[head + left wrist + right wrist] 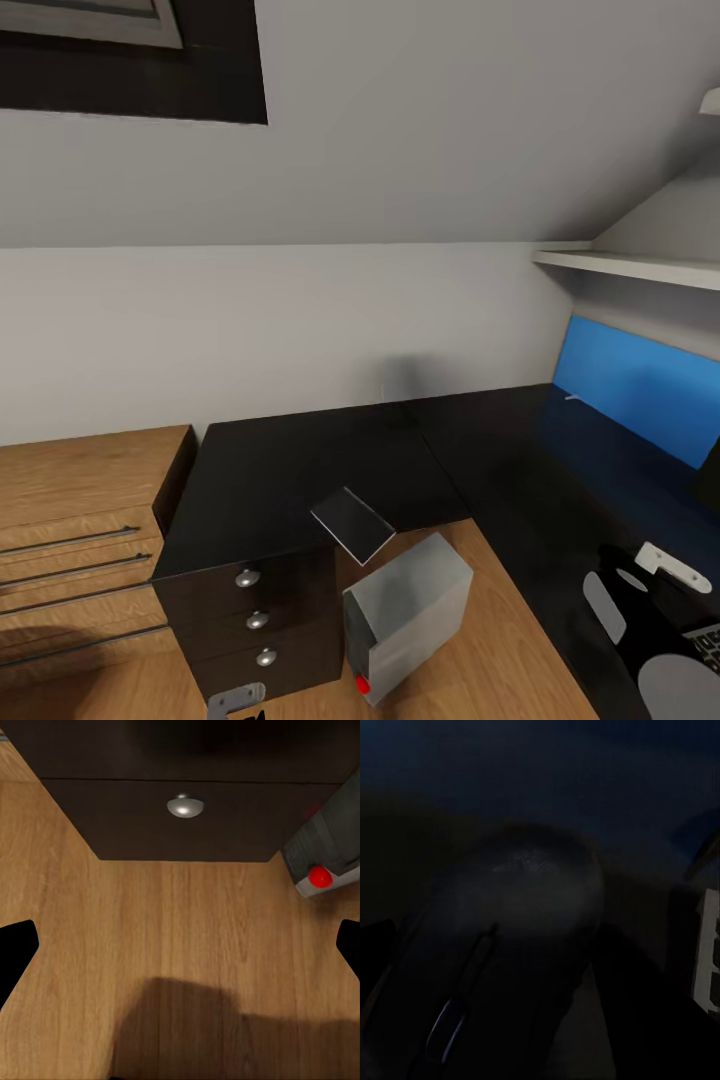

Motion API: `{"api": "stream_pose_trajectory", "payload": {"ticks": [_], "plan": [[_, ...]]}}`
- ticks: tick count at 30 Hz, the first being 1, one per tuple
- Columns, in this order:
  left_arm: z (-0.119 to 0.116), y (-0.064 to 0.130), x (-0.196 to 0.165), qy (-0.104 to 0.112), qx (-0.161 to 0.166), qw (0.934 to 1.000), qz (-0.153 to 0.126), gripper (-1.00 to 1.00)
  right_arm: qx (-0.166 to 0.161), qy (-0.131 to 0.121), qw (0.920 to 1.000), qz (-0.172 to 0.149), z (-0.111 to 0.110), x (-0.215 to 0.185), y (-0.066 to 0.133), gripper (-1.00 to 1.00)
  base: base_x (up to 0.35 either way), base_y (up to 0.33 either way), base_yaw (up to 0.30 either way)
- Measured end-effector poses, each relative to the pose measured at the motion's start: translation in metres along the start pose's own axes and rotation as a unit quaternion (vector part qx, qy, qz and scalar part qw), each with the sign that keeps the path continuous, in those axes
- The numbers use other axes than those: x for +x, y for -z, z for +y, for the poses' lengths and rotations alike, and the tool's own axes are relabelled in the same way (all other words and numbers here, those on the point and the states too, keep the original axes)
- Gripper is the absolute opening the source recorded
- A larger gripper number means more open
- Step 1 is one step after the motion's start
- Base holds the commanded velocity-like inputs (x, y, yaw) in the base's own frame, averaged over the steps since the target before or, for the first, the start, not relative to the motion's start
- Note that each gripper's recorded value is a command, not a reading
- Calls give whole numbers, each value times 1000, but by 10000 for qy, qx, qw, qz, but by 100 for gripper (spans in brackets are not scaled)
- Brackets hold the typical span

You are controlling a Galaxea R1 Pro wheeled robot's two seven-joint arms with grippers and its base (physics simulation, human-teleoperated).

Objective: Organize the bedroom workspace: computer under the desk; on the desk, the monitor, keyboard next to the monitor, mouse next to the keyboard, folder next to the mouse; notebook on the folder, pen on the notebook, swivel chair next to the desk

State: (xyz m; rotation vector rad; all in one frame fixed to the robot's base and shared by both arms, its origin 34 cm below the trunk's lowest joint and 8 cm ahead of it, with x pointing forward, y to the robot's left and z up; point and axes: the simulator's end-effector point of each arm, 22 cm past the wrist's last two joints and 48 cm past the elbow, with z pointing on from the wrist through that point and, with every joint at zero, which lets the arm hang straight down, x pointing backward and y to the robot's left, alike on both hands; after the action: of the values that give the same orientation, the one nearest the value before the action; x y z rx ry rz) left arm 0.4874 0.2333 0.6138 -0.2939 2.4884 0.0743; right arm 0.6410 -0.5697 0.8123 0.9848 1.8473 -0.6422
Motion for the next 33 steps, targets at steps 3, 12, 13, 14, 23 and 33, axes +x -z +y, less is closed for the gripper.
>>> {"api": "stream_pose_trajectory", "payload": {"ticks": [3,12,13,14,23,33], "plan": [[0,0,0,-1,1,10000,0,100,58,29,10000,39,-3,0,-4,-100,1,0,0],[0,0,0,0,7,10000,0,100,184,69,9997,162,-4,-7,-15,-100,0,0,0],[0,0,0,0,8,10000,0,100,184,68,9997,165,-4,-7,-15,-100,0,0,0],[0,0,0,0,8,10000,0,100,185,67,9997,167,-4,-7,-15,-100,0,0,0],[0,0,0,0,0,10000,0,100,239,30,9996,161,-10,-11,-18,-100,0,0,0],[0,0,0,4,-2,10000,-1,100,225,8,9995,224,-7,-11,-17,-100,0,0,0]]}}
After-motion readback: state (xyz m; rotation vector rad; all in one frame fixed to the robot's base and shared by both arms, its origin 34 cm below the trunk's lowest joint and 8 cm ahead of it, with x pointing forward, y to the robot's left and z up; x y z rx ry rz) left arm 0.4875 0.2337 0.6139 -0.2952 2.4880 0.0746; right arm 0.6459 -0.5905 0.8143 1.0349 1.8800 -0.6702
